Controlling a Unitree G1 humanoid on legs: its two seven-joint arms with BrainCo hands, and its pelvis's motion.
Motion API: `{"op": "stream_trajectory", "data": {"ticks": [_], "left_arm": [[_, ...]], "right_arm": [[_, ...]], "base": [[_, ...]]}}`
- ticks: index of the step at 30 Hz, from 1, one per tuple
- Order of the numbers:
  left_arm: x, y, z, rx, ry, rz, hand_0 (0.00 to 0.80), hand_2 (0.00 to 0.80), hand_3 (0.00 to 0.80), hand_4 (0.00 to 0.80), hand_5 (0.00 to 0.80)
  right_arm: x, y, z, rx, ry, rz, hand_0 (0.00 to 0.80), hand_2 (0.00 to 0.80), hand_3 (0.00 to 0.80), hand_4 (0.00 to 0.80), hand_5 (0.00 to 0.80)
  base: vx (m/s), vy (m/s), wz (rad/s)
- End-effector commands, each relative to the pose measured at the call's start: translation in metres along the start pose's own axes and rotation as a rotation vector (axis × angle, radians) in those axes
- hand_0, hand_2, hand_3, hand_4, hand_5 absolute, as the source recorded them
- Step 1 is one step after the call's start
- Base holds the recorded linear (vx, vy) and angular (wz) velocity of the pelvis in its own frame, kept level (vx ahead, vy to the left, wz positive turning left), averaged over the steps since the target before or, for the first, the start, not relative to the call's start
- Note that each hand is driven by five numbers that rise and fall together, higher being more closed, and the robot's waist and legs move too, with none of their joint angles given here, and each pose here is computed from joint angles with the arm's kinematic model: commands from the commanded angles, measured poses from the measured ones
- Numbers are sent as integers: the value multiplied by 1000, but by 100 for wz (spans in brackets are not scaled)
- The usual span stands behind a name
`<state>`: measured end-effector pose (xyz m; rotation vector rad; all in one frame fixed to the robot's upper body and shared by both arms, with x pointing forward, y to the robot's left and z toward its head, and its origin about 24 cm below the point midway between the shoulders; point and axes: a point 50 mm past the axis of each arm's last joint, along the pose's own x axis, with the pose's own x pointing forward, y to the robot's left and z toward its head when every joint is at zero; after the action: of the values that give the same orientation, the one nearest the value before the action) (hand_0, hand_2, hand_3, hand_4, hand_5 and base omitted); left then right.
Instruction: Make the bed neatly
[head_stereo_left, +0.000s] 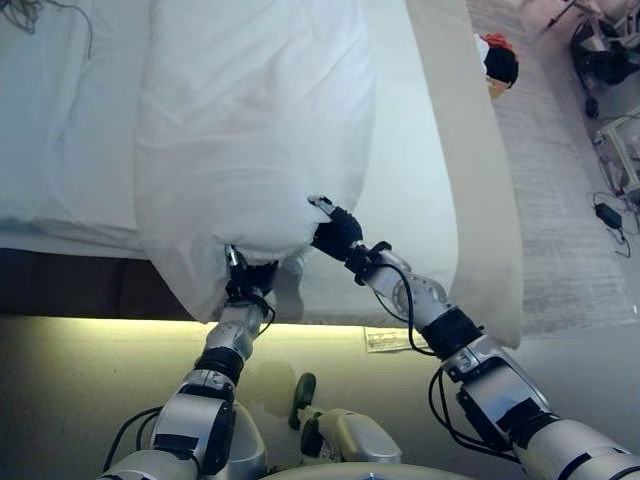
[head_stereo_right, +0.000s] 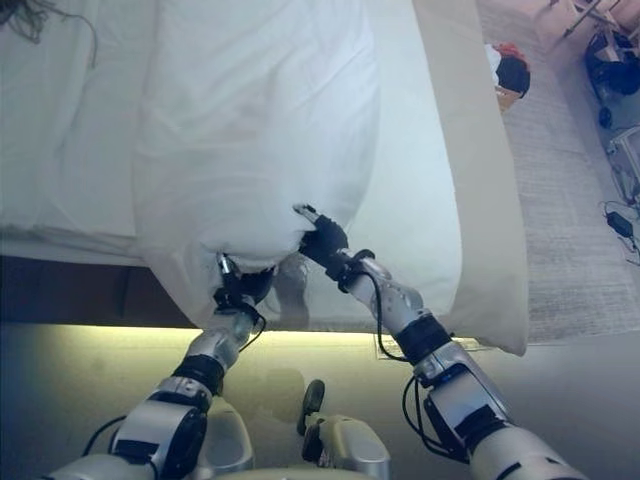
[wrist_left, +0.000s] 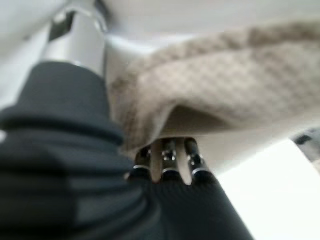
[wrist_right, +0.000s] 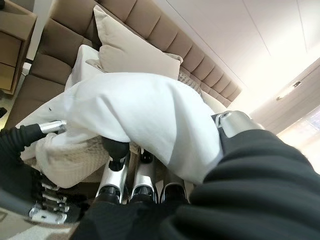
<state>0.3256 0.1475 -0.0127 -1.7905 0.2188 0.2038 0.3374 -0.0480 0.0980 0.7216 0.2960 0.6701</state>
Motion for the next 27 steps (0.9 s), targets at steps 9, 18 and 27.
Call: {"op": "stream_trajectory", "data": {"ticks": [9,18,27], "left_arm": [[-15,33,-11,-45,70,120,0,0,0,0,0],[-42,75,0,-95,24,206,0,0,0,0,0],[-48,66,42,-111,-209,105,0,0,0,0,0]], "right_arm": [[-5,-1,25,48,-154,19,800,800,800,800,800],[-11,-14,24,31,-132,-47,800,800,800,800,800],[-33,-42,-11,41,-23,-164,800,800,800,800,800]], "base": [[72,15,11],[83,58,10],[91,75,5]]}}
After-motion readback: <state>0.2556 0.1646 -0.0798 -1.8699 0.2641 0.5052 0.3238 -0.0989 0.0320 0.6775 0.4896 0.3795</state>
